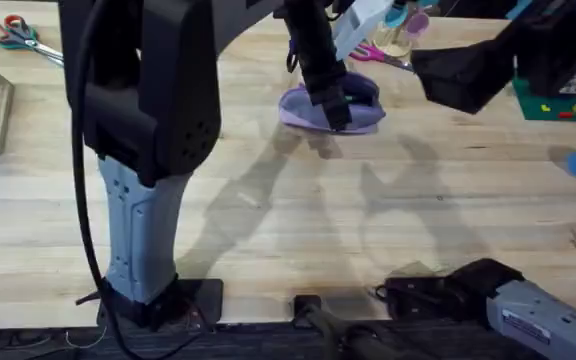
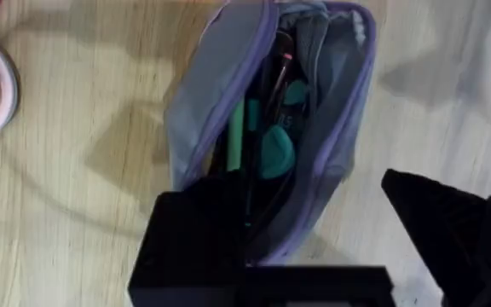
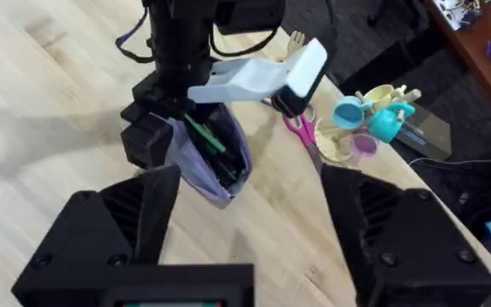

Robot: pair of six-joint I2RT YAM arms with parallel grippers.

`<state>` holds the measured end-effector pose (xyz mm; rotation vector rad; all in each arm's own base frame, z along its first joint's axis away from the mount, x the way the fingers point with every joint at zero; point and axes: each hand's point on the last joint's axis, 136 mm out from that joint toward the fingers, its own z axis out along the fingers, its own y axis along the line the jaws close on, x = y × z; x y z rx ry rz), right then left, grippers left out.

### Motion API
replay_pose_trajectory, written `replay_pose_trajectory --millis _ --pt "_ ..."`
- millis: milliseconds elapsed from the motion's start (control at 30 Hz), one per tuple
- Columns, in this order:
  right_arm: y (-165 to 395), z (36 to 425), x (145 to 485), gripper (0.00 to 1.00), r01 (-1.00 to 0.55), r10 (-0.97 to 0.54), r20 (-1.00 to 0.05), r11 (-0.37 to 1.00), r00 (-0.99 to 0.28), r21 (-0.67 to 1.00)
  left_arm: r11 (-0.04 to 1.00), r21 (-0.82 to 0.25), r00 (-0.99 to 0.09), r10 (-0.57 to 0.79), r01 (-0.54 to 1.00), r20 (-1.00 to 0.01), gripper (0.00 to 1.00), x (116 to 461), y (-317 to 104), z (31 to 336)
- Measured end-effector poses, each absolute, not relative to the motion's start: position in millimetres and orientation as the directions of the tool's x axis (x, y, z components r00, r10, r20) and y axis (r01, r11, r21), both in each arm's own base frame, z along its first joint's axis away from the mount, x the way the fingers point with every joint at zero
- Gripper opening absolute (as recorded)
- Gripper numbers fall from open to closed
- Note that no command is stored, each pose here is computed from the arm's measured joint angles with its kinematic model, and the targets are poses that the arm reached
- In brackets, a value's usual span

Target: Unzip the bag, pick up the pens from the table one at a time and place them inside, then zip the bag closed.

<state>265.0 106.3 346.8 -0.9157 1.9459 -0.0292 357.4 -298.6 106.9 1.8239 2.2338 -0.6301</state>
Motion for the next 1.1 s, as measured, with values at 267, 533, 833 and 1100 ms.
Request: replay_pose_trajectory --millis 267,533,833,1100 --pt "106 347 265 0.996 -0.585 -0.608 -0.748 0.719 -0.267 -0.375 0.153 -0.224 -0.234 0.887 0.962 -0.399 0.995 353 -297 117" --pt "106 347 265 0.996 -0.585 -0.608 -0.748 0.719 -0.267 -0.375 0.180 -0.175 -0.240 0.864 0.968 -0.443 0.995 371 -289 155" --pt "106 347 265 0.996 -0.585 -0.608 -0.748 0.719 -0.267 -0.375 0.211 -0.206 -0.288 0.818 0.956 -0.498 0.995 389 -234 175" --pt "106 347 265 0.996 -0.585 -0.608 -0.748 0.719 -0.267 -0.375 0.191 -0.239 -0.303 0.687 0.952 -0.660 0.995 390 -162 222"
